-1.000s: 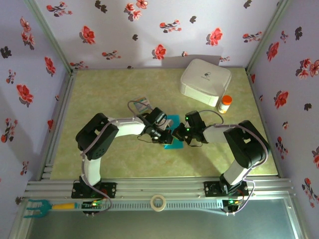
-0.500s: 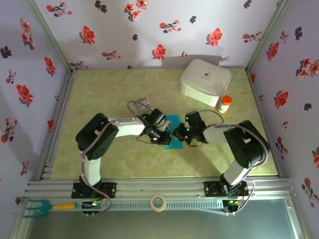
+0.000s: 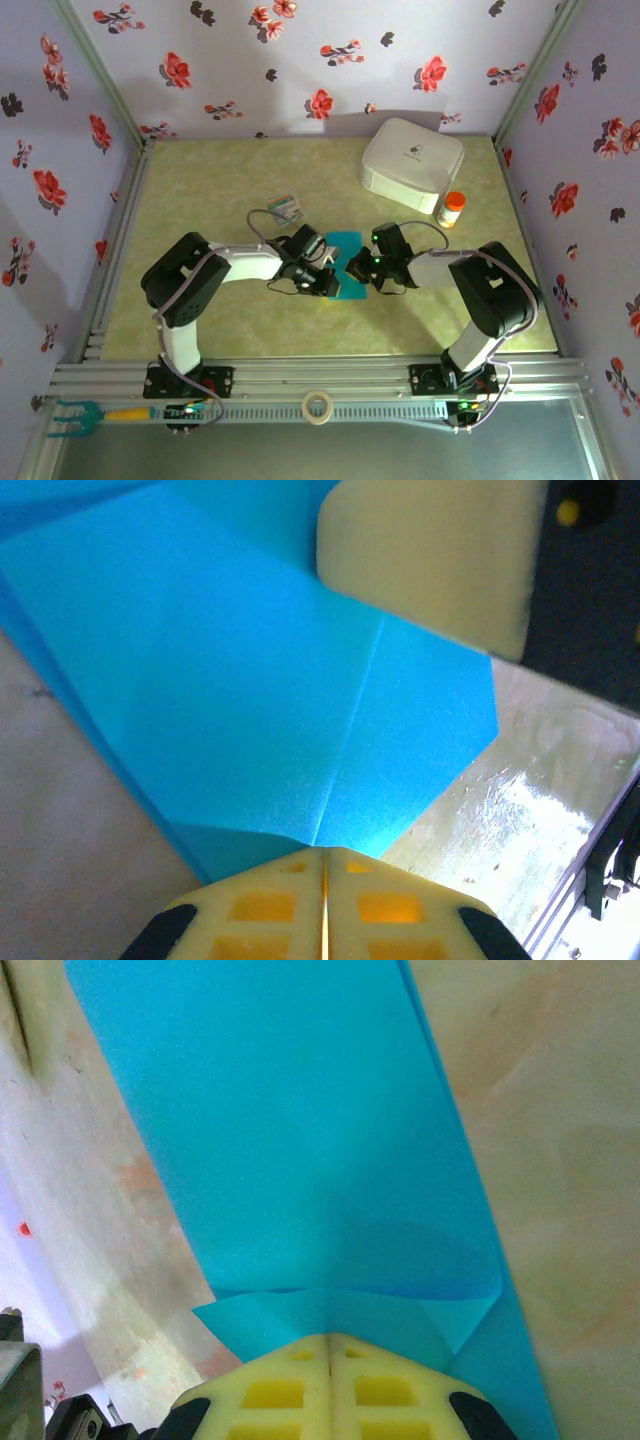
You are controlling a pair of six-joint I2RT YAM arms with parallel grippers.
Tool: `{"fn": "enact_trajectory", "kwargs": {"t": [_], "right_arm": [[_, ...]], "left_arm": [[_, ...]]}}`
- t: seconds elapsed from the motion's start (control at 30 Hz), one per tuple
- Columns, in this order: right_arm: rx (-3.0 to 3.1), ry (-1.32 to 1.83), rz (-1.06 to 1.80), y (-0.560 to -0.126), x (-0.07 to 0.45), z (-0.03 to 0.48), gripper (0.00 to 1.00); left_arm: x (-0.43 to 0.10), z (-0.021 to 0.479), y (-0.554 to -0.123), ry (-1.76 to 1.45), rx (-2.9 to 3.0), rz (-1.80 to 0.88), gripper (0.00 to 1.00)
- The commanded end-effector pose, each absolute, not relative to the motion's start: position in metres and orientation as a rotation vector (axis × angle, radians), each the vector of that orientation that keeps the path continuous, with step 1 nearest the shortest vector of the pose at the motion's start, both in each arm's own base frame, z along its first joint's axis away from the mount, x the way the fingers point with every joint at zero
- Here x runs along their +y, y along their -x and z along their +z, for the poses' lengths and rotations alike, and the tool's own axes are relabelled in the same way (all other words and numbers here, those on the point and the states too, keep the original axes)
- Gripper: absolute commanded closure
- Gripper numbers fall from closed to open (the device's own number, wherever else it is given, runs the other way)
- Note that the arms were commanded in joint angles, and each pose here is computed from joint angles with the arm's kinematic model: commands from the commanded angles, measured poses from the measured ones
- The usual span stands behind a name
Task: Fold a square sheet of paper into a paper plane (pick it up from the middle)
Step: Fold the triangle a second time at the center of the table.
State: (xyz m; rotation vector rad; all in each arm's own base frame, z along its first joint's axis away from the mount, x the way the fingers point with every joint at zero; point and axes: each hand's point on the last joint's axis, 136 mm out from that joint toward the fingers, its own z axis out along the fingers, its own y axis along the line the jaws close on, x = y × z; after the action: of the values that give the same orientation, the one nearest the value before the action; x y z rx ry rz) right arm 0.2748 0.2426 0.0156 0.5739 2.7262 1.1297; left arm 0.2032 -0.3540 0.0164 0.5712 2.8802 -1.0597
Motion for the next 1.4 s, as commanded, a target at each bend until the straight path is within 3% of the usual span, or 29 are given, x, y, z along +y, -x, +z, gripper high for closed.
{"fn": "enact_trajectory", "kwargs": {"t": [0.0, 0.13, 0.47, 0.77, 1.03, 1.37], "right_arm": [[2.795, -0.699, 0.966, -0.262, 0.216, -0.012, 1.00], [2.793, -0.699, 0.972, -0.262, 0.217, -0.011, 1.00], [2.788, -0.699, 0.977, -0.262, 0.217, -0.010, 1.00], [2.784, -0.699, 0.985, -0.263, 0.218, -0.009, 1.00], [2.768, -0.680, 1.018, -0.267, 0.222, -0.003, 1.00], [2.698, -0.486, 1.147, -0.278, 0.244, 0.043, 1.00]], "left_arm": [[-0.326, 0.001, -0.178, -0.515, 3.017, -0.968, 0.91], [-0.318, 0.000, -0.172, -0.482, 3.026, -0.961, 0.91], [-0.357, 0.070, -0.201, -0.534, 2.743, -1.199, 0.94], [-0.373, 0.037, -0.237, -0.483, 2.824, -1.091, 0.94], [-0.343, -0.006, -0.217, -0.413, 2.965, -0.957, 0.96], [-0.327, -0.024, -0.203, -0.368, 3.003, -0.913, 1.00]]}}
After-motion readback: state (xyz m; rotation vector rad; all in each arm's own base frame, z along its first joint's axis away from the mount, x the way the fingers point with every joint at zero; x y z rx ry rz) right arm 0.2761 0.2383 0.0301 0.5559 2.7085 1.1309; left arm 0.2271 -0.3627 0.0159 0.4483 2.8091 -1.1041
